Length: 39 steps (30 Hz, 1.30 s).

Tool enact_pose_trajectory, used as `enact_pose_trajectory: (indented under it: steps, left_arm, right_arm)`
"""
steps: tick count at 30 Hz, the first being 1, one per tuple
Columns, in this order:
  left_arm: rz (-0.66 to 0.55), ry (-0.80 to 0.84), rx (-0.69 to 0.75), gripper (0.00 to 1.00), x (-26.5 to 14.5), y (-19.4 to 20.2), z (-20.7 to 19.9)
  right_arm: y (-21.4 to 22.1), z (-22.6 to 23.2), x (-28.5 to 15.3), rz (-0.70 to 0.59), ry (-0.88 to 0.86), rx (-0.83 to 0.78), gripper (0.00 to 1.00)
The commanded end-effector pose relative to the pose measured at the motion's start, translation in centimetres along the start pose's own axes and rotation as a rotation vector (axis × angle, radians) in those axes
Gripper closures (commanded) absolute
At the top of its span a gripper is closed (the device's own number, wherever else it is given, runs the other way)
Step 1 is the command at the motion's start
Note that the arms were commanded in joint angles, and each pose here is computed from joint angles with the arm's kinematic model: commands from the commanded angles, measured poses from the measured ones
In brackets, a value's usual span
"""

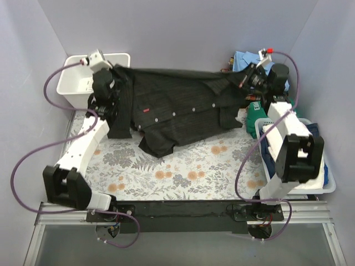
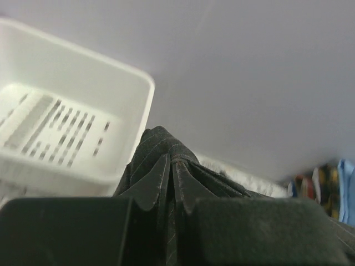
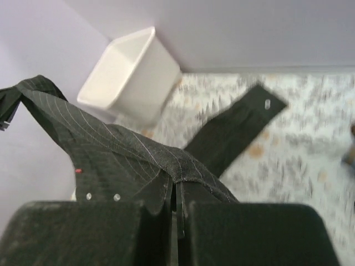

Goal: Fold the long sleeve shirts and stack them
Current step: Flatten the shirt out

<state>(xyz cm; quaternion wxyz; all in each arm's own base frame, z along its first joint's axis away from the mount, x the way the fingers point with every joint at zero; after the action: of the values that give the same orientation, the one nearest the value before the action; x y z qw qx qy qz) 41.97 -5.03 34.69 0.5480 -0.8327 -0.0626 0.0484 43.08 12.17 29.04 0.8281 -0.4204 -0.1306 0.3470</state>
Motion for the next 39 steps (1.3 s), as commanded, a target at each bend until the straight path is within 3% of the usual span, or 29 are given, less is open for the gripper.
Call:
enact_pose_trajectory:
  steps: [1,2,4,5,7,10,12,14,15,18,19,21,22,24,27,29,34,39]
  left_arm:
    - [-0.266,0.023,-0.068,1.00,4.1,-10.8,-3.5]
    - [-0.307,0.043,-0.083,1.00,4.3,-12.9,-4.4]
    - [-0.398,0.093,-0.098,1.00,4.2,-17.4,-6.2]
    - [-0.420,0.106,-0.096,1.00,4.0,-18.5,-6.7]
    - [-0.456,0.125,-0.084,1.00,2.7,-20.6,-7.2]
    - [-0.456,0.122,-0.064,1.00,0.3,-20.3,-6.1]
    - [-0.422,0.099,-0.047,1.00,-0.8,-18.7,-4.9]
    - [-0.361,0.072,-0.034,1.00,-2.5,-16.1,-3.0]
    - [-0.302,0.054,-0.025,1.00,-3.0,-14.3,-2.2]
    - [-0.115,-0.001,-0.028,1.00,-5.3,-7.6,1.1]
    - [-0.073,-0.015,-0.037,1.00,-6.1,-6.1,1.8]
    - [0.081,-0.057,-0.057,1.00,-8.0,-0.7,4.1]
    - [0.122,-0.082,-0.061,1.00,-8.7,0.9,5.0]
    - [0.248,-0.142,-0.065,0.99,-10.6,5.8,7.4]
    - [0.399,-0.221,-0.070,0.97,-12.6,11.7,10.2]
    - [0.468,-0.254,-0.104,0.90,-13.4,13.9,10.8]
    - [0.647,-0.305,-0.210,0.89,-16.4,18.3,11.5]
    - [0.682,-0.370,-0.311,0.89,-18.6,18.2,11.1]
  right_arm:
    - [-9.7,1.3,3.7,-0.124,-0.135,-0.012,0.99]
    - [-13.7,4.0,3.9,-0.179,-0.205,-0.081,0.99]
    - [-15.9,4.3,5.1,-0.180,-0.263,-0.047,0.99]
    - [-18.6,6.9,4.4,-0.231,-0.324,-0.117,0.99]
    - [-18.9,6.9,4.7,-0.210,-0.365,-0.082,0.99]
    - [-16.9,7.7,3.7,-0.162,-0.430,-0.065,0.99]
    - [-12.5,5.2,3.5,-0.114,-0.404,0.006,0.99]
    - [-10.3,6.1,1.7,-0.091,-0.399,-0.014,0.99]
    - [-6.2,3.8,1.4,-0.028,-0.353,0.066,0.99]
    - [-1.2,3.8,-1.1,0.052,-0.328,0.094,0.99]
    - [2.6,3.0,-2.4,0.112,-0.280,0.183,0.99]
    - [5.9,2.3,-3.5,0.148,-0.232,0.162,0.99]
    - [8.9,1.4,-4.6,0.211,-0.133,0.238,0.99]
    - [11.7,0.6,-5.4,0.281,-0.056,0.166,0.99]
    - [15.9,-0.9,-7.3,0.401,0.074,0.236,0.99]
    - [18.6,-1.9,-8.7,0.465,0.147,0.278,0.99]
    - [21.6,-2.9,-11.3,0.544,0.295,0.322,0.99]
    - [24.5,-2.1,-14.9,0.704,0.459,0.373,0.99]
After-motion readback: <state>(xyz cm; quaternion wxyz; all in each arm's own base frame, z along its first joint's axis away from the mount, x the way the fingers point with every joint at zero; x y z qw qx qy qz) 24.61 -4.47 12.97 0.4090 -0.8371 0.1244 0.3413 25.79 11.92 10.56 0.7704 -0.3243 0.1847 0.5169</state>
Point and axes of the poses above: each gripper's point midway between its finger pads, its own x axis out along the fingers, its own z axis along the line the jaws close on, y = z × x, the point moved 2 cm from there along -x, back along the fingers, and after that the axes turned 1 degree about -x, right-handed, at the moved point
